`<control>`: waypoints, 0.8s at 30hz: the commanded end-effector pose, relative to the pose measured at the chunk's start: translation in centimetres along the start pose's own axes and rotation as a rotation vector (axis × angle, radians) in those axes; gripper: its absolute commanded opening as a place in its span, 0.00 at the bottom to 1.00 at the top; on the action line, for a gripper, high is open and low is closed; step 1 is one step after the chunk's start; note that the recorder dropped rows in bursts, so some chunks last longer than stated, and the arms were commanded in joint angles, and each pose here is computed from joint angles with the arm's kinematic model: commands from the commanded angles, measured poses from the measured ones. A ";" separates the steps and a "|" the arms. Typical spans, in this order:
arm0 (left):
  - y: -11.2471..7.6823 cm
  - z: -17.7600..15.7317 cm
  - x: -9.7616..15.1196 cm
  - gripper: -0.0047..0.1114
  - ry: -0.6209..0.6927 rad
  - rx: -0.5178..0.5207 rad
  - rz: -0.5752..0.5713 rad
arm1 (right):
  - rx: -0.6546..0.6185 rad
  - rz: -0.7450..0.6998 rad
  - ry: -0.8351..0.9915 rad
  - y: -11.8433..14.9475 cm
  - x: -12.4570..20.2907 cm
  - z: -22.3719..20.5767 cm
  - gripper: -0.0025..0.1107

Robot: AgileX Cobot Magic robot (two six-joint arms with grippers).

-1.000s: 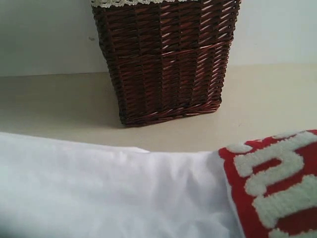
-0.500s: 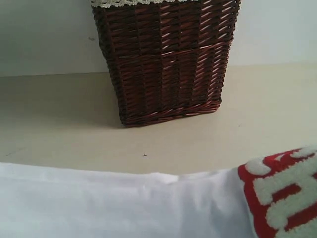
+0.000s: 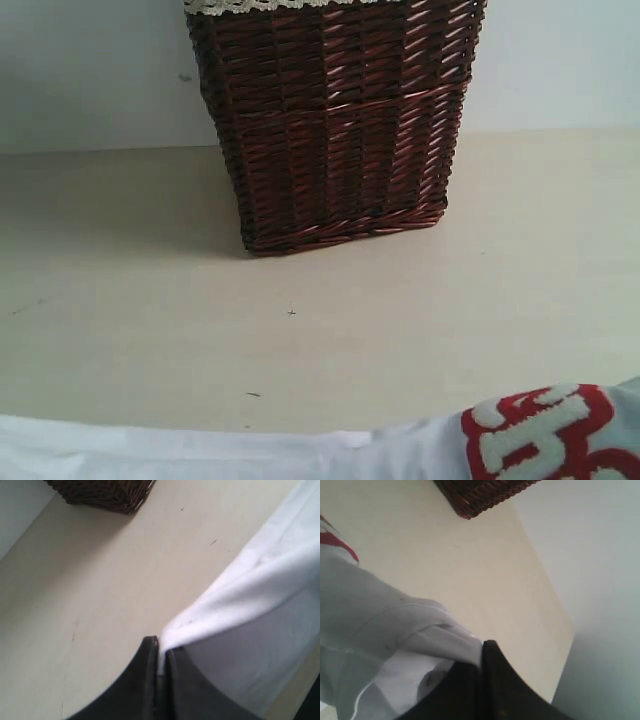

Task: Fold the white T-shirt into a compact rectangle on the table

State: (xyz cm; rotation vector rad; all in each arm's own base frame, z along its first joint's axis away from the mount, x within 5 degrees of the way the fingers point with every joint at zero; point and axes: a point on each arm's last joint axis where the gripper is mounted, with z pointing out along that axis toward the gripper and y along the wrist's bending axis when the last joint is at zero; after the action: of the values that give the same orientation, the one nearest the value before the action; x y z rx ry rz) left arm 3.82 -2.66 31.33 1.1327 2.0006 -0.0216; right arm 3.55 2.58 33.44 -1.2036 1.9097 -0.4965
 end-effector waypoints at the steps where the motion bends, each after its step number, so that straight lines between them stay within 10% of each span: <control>1: 1.0 2.4 -0.7 0.04 -0.020 -0.035 -0.006 | 0.020 0.060 -0.029 -1.7 0.4 2.0 0.02; 24: 6.4 16.4 -4.6 0.04 -0.022 -0.124 0.002 | -0.006 0.449 -0.039 -9.7 4.6 14.2 0.02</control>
State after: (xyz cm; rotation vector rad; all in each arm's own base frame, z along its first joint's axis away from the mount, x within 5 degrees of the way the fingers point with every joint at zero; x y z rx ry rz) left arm 18.99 -8.01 26.25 1.0571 1.9924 0.0627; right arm 18.26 -3.94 30.37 -0.8036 2.0408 -0.2234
